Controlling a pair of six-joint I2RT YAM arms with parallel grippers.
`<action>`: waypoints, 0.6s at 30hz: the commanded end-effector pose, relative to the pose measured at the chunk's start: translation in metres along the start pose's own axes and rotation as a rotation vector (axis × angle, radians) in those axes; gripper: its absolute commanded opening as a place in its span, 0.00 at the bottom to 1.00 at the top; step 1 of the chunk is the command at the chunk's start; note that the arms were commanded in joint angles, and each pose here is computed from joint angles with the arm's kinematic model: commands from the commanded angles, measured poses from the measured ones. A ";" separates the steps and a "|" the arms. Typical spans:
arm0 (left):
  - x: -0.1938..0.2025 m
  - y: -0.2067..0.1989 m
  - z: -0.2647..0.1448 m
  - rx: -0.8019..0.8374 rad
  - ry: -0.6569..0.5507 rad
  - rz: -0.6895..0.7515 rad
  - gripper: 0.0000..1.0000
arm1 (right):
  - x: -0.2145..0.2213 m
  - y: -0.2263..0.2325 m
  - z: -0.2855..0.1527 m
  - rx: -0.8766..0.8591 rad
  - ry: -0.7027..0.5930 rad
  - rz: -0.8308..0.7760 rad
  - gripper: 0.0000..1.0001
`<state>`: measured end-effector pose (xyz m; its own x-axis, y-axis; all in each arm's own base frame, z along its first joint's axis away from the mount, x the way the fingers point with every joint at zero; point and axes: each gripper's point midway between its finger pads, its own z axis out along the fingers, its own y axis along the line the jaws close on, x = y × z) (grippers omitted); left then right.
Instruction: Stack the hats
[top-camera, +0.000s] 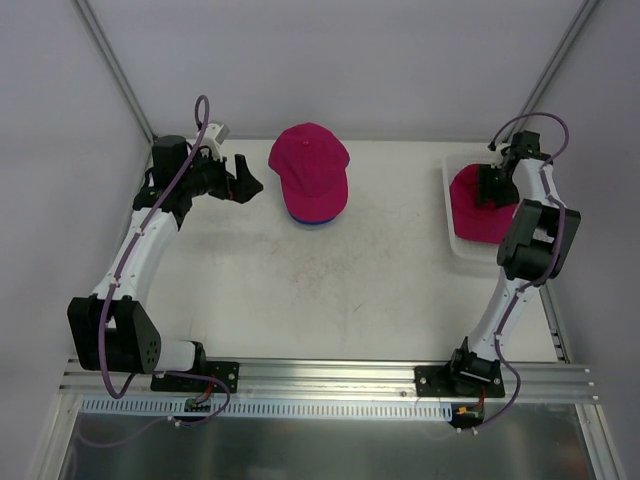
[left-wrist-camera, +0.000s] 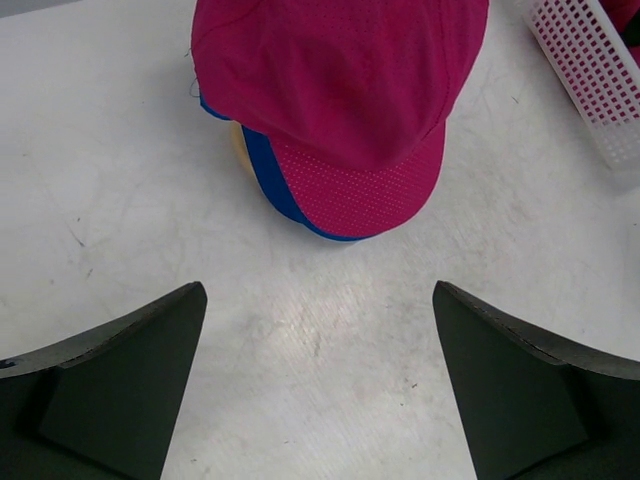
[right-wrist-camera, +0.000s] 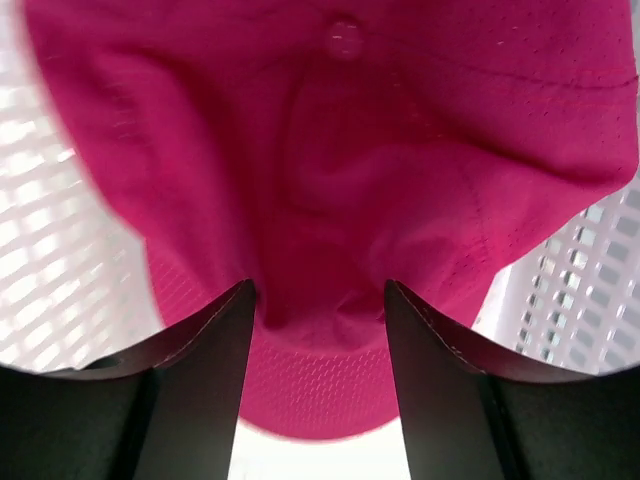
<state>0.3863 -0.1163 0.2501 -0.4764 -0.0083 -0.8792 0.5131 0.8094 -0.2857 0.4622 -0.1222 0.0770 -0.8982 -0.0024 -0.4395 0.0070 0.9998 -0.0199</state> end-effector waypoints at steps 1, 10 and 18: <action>-0.010 0.005 -0.003 -0.044 -0.021 0.026 0.99 | -0.011 -0.025 0.012 0.138 -0.021 0.025 0.59; -0.022 0.009 0.001 -0.051 -0.004 0.046 0.99 | 0.007 0.000 0.029 0.003 0.068 0.039 0.15; -0.028 -0.001 -0.008 -0.020 -0.030 0.105 0.99 | -0.061 0.029 -0.106 -0.158 -0.284 0.101 0.00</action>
<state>0.3979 -0.1086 0.2485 -0.4874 0.0217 -0.8729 0.4871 0.8364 -0.2512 0.4673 -0.1128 0.0761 -0.8913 0.0942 -0.4436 0.0619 0.9943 0.0867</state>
